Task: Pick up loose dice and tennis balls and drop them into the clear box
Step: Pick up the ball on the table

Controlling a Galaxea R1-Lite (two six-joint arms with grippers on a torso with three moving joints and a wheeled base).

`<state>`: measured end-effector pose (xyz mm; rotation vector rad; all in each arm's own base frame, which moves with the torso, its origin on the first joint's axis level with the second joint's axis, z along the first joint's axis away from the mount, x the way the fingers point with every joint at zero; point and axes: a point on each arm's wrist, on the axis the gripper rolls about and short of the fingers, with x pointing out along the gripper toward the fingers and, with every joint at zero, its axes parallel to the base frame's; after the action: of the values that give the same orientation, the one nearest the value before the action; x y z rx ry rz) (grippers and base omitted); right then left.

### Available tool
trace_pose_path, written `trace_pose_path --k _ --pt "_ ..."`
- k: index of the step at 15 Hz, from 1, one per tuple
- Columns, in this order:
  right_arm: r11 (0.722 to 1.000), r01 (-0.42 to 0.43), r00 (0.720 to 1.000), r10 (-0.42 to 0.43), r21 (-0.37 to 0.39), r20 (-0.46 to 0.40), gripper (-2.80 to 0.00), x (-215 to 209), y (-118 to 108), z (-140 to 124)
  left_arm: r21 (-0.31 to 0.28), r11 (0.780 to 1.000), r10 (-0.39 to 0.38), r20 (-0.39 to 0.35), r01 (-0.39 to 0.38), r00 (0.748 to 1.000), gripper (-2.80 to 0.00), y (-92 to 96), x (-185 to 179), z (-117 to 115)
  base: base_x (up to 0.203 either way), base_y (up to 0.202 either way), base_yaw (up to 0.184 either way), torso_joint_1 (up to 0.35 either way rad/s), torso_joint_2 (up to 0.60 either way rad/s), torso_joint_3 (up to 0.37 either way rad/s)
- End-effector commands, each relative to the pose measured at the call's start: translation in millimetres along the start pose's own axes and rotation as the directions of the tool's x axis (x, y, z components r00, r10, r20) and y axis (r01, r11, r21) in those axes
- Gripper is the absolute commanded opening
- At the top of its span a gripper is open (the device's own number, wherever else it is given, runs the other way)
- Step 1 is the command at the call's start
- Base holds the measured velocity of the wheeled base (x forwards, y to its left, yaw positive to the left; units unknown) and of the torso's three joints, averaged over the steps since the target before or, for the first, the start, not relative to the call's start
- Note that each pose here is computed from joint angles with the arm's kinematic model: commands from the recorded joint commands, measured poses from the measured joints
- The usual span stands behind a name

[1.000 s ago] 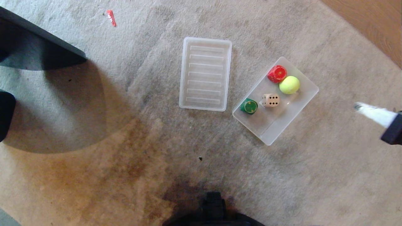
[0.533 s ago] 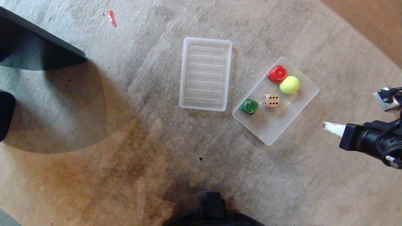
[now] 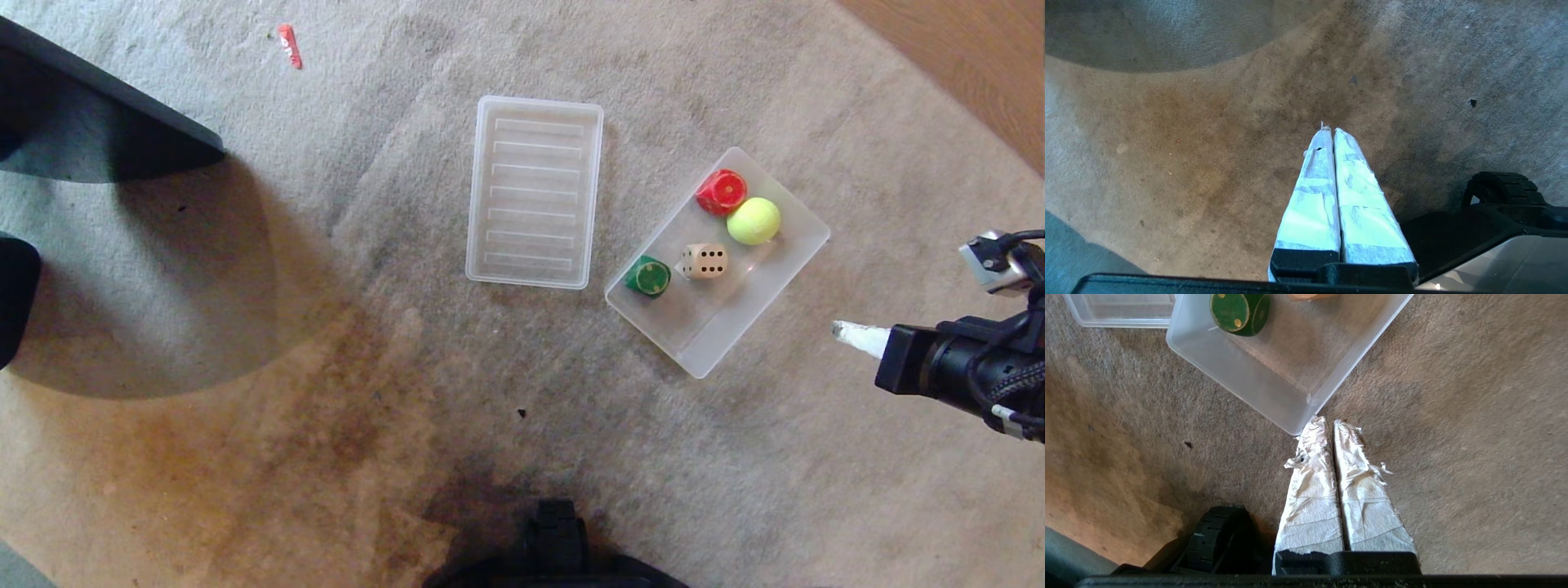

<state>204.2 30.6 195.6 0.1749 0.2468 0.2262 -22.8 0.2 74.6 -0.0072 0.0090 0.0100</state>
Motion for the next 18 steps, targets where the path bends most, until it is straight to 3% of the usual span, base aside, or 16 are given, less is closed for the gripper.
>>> trace_pose_path --k 1,18 --pt "0.947 0.242 0.969 -0.228 -0.21 0.091 -2.8 -201.5 -6.4 -170.6 0.0 1.0 0.001 0.0 -0.001 1.0 -2.8 0.0 0.0 0.0 0.0 0.0 0.0 0.0 0.0 0.0" --pt "0.947 0.243 0.969 -0.228 -0.211 0.093 -2.8 -201.5 -6.4 -170.5 0.0 1.0 0.001 0.0 -0.001 1.0 -2.8 0.0 0.0 0.0 0.0 0.0 0.0 0.0 0.0 0.0"
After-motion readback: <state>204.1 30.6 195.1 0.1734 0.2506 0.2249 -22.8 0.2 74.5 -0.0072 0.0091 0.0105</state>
